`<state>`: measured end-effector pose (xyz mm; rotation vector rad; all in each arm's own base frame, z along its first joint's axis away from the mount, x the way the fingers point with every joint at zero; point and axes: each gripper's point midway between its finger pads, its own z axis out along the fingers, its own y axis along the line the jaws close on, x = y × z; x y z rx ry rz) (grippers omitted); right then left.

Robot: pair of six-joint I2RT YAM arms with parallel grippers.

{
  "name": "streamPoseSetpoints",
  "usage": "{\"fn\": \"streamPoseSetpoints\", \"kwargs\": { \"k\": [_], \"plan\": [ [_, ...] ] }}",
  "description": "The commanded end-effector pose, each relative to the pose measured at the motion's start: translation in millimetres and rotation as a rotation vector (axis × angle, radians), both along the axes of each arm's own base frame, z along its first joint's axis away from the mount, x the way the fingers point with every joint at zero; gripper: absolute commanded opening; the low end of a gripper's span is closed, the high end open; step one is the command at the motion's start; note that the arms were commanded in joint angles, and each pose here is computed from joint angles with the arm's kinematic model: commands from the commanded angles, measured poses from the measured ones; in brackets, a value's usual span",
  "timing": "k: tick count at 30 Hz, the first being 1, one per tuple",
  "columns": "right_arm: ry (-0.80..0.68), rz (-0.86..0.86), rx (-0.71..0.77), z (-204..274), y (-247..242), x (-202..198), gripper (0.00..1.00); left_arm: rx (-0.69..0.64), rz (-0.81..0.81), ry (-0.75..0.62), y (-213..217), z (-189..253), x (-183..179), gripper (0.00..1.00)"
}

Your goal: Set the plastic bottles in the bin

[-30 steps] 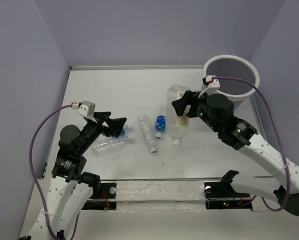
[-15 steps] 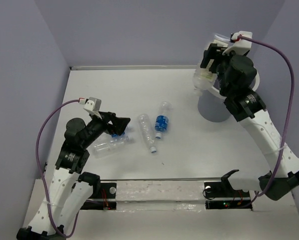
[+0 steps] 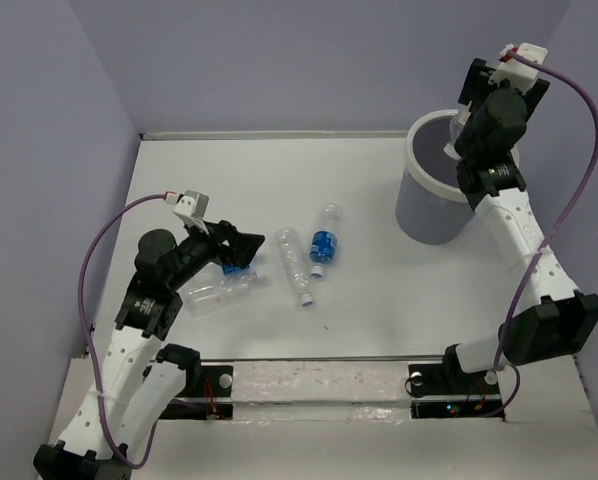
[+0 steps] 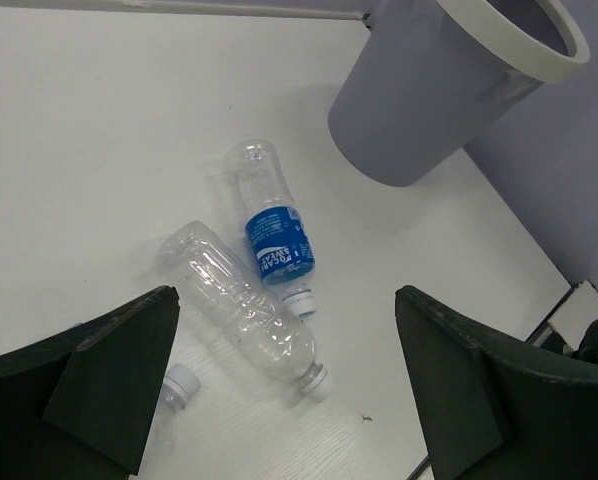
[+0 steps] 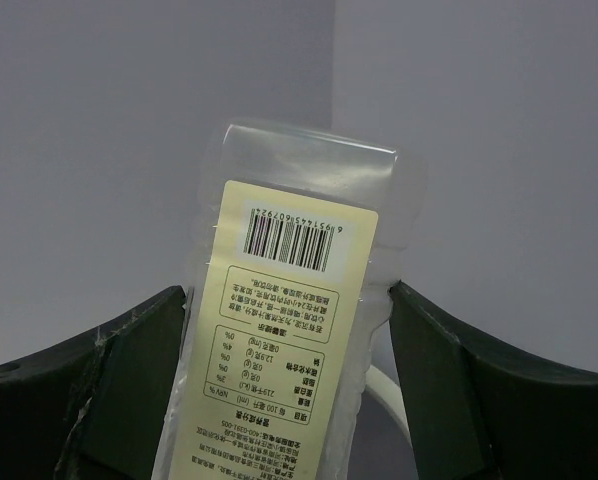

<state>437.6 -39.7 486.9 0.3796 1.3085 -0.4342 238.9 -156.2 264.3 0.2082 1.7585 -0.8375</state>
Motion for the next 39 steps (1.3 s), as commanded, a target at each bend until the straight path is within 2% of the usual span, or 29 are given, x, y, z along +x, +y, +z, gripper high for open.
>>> {"fn": "streamPoseSetpoints", "kwargs": {
  "k": [1, 6, 7, 10, 11, 12, 13, 14, 18, 20, 22, 27, 28, 29, 30, 31, 34, 36, 37, 39],
  "plan": [
    [-0.097, -0.076, -0.046, 4.4, -9.5, -6.8, 0.13, -0.033, -0.03, -0.044, -6.9, 20.3, 3.8, 0.99],
    [-0.118, -0.072, -0.035, -20.3, -9.7, -10.5, 0.17, -0.097, -0.059, -0.016, -15.9, 23.6, 5.2, 0.99],
    [-0.117, -0.066, -0.02, -26.8, -9.2, -11.2, 0.25, -0.108, -0.064, -0.008, -19.0, 24.3, 7.2, 0.99],
    [-0.13, -0.043, -0.002, -27.8, -7.8, -18.8, 0.59, -0.145, -0.094, 0.03, -33.8, 23.7, 8.9, 0.98],
    [-0.134, -0.031, 0.016, -27.3, -6.5, -19.2, 0.76, -0.15, -0.098, 0.04, -38.1, 24.5, 9.8, 0.98],
    [-0.114, -0.03, 0.012, -28.4, -6.4, -19.8, 0.77, -0.152, -0.095, 0.046, -42.1, 25.3, 11.0, 0.98],
    [-0.085, -0.017, 0.033, -33.7, -4.7, -19.6, 0.87, -0.147, -0.095, 0.068, -52.9, 21.3, 12.4, 0.98],
    [-0.088, -0.003, 0.047, -28.8, -3.1, -20.9, 0.91, -0.148, -0.094, 0.064, -58.7, 26.6, 13.4, 0.98],
    [-0.062, 0.158, 0.124, -29.0, 20.8, -21.7, 0.93, -0.113, 0.012, 0.078, -77.4, 26.6, 29.5, 0.98],
    [-0.05, 0.217, 0.181, -31.4, 29.4, -28.9, 0.93, -0.081, 0.008, 0.094, -97.7, 22.0, 33.5, 0.98],
    [-0.009, 0.315, 0.185, -39.1, 45.6, -31.4, 0.93, -0.026, 0.059, 0.106, -109.0, 12.5, 51.7, 0.98],
    [0.053, 0.378, 0.221, -55.0, 55.3, -45.5, 0.95, 0.086, 0.098, 0.129, -136.5, -13.0, 79.4, 0.95],
    [0.078, 0.43, 0.233, -64.0, 64.6, -48.5, 0.94, 0.128, 0.11, 0.151, -141.9, -30.5, 87.8, 0.95],
    [0.079, 0.474, 0.249, -66.6, 71.9, -52.3, 0.93, 0.13, 0.112, 0.137, -147.2, -23.5, 95.0, 0.95],
    [0.056, 0.583, 0.28, -59.6, 89.2, -64.5, 0.92, 0.177, 0.109, 0.148, -153.3, -39.5, 103.3, 0.95],
    [0.048, 0.587, 0.307, -61.9, 89.5, -69.4, 0.92, 0.173, 0.107, 0.128, -155.0, -29.7, 105.7, 0.95],
    [0.067, 0.831, 0.372, -73.4, 132.8, -95.0, 0.92, 0.271, 0.094, 0.162, -176.8, -53.1, 129.8, 0.95],
    [0.111, 0.878, 0.42, -100.0, 144.3, -103.6, 0.92, 0.315, 0.092, 0.18, -183.2, -67.7, 138.5, 0.95],
    [0.121, 0.9, 0.434, -106.3, 147.9, -108.7, 0.92, 0.36, 0.087, 0.205, -186.9, -89.1, 143.2, 0.95],
    [0.149, 0.95, 0.457, -124.7, 158.8, -124.1, 0.92, 0.383, 0.097, 0.213, -191.9, -96.6, 152.1, 0.95]
  ]
}}
